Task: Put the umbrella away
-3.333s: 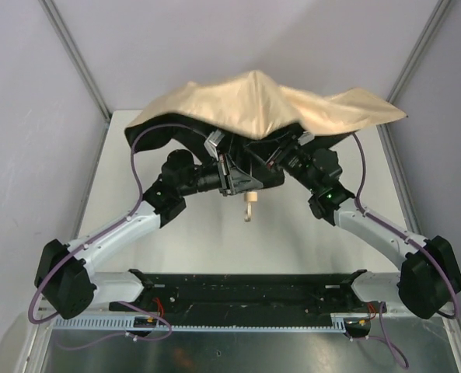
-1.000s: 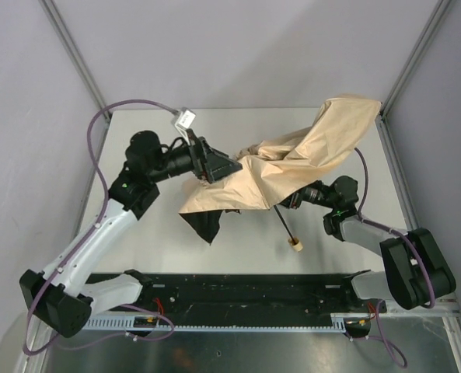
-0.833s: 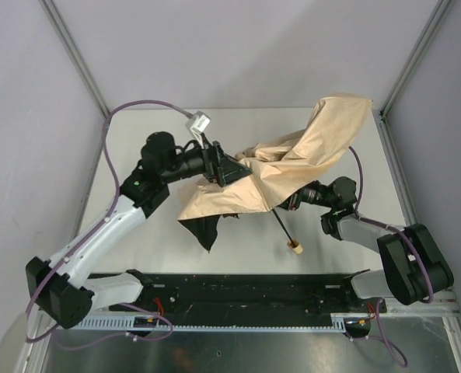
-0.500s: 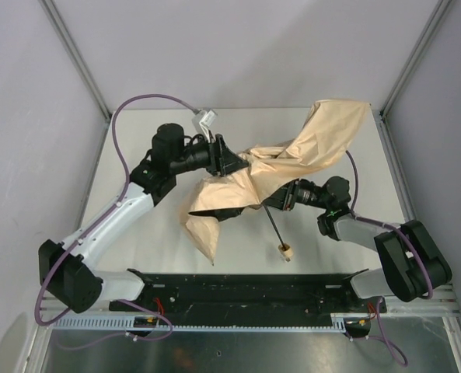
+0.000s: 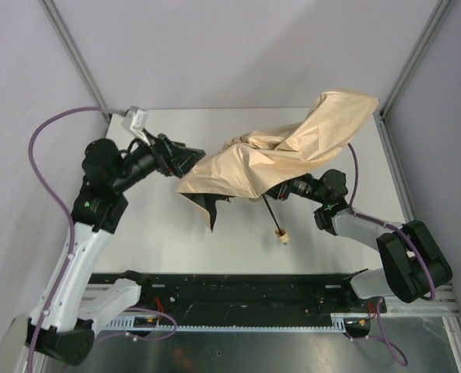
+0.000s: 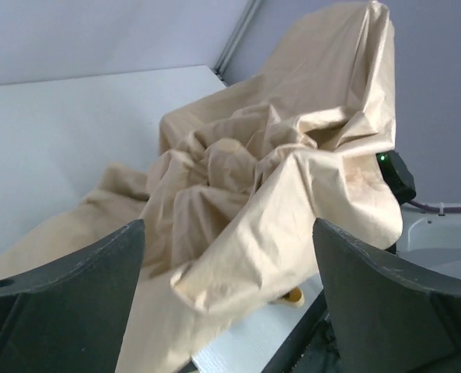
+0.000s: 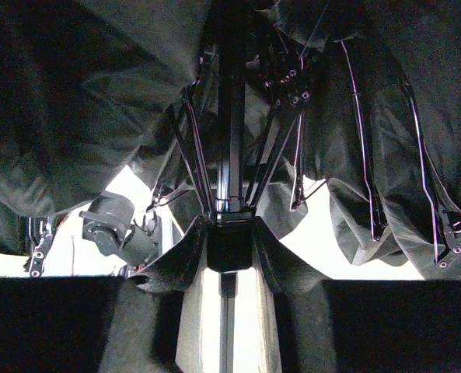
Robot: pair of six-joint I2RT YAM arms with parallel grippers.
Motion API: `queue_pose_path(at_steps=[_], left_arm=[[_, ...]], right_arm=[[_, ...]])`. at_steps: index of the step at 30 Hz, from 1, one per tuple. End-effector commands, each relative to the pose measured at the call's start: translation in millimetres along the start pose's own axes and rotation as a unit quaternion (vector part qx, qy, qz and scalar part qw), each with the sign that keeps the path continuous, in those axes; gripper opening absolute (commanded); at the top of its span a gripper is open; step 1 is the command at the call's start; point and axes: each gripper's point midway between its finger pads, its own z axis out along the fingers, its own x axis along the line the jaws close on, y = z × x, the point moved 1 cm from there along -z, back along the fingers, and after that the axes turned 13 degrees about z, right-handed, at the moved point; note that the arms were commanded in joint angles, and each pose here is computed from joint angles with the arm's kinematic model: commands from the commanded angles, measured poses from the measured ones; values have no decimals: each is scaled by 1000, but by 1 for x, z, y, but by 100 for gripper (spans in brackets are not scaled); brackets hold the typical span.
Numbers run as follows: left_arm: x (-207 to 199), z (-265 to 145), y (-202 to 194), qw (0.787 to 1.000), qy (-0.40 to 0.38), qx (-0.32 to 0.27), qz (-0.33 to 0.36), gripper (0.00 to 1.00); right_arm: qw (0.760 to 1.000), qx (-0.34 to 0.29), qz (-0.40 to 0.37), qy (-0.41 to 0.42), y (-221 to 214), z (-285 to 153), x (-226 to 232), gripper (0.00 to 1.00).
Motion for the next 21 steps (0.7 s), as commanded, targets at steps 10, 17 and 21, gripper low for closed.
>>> queue_pose_path(at_steps=[10,17,21], left_arm=[[-1,-17,-60,995,-19,60,-77,52],[-80,23,-80,981,-150,102,-66,36],[-84,39,-80,981,-150,103,-67,23]], right_arm=[[985,15,-103,137,46,-30,45,0],[983,12,-100,156,39,-19,55,0],[984,-2,-86,155,43,-17,60,0]])
